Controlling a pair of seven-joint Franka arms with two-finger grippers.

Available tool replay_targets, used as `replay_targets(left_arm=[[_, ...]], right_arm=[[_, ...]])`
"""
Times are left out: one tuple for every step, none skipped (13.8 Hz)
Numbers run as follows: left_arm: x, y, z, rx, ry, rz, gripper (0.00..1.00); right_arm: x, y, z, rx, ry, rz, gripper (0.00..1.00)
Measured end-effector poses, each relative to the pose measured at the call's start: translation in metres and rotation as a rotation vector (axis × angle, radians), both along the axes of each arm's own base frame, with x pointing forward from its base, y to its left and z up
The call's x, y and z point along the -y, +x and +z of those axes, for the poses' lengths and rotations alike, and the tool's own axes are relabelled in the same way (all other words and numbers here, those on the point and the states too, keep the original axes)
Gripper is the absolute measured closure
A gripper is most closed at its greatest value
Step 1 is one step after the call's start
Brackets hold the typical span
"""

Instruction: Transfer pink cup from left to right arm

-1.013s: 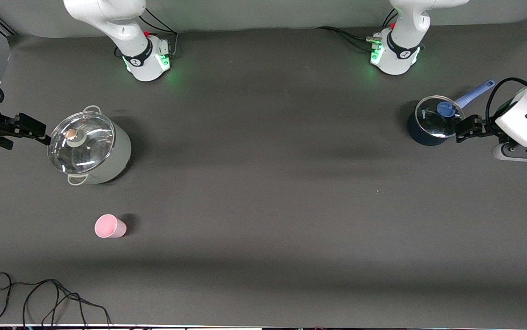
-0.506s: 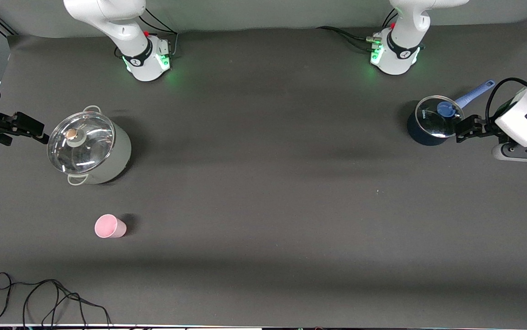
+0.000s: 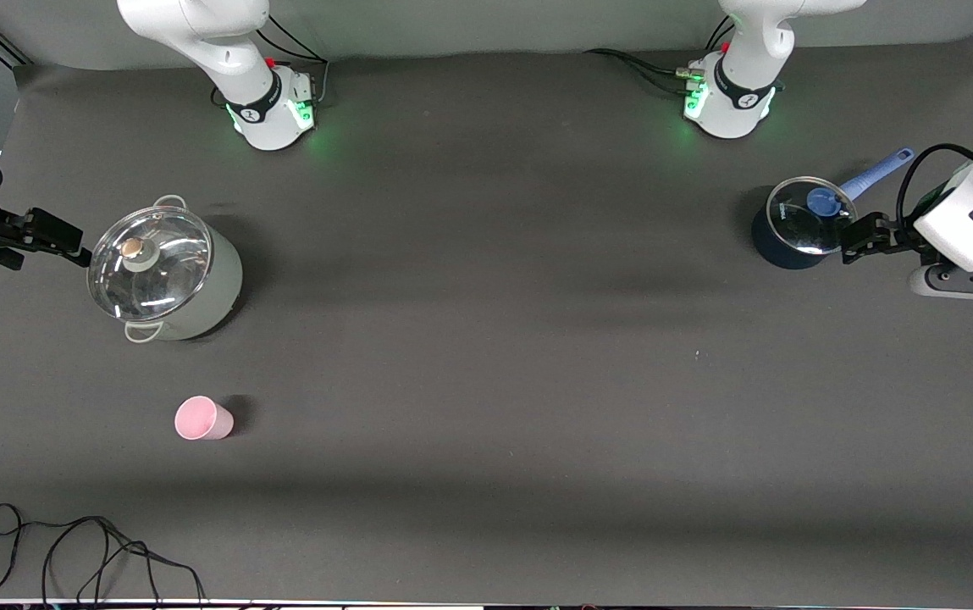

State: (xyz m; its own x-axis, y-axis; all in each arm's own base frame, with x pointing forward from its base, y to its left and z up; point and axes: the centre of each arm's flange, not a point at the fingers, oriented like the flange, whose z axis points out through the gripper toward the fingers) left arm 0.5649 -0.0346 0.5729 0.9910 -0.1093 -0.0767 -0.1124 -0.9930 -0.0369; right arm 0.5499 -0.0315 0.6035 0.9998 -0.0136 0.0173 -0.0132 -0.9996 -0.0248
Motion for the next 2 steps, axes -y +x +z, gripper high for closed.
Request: replay_targets(left_arm=[[0.0,0.0,0.0,0.0,0.0,0.0,0.0],[0.0,0.0,0.0,0.0,0.0,0.0,0.0]], right_arm=[[0.0,0.0,-0.0004,-0.001,0.0,0.0,0.0],[0.0,0.0001,-0.0009,-0.001,0.0,0.0,0.0]])
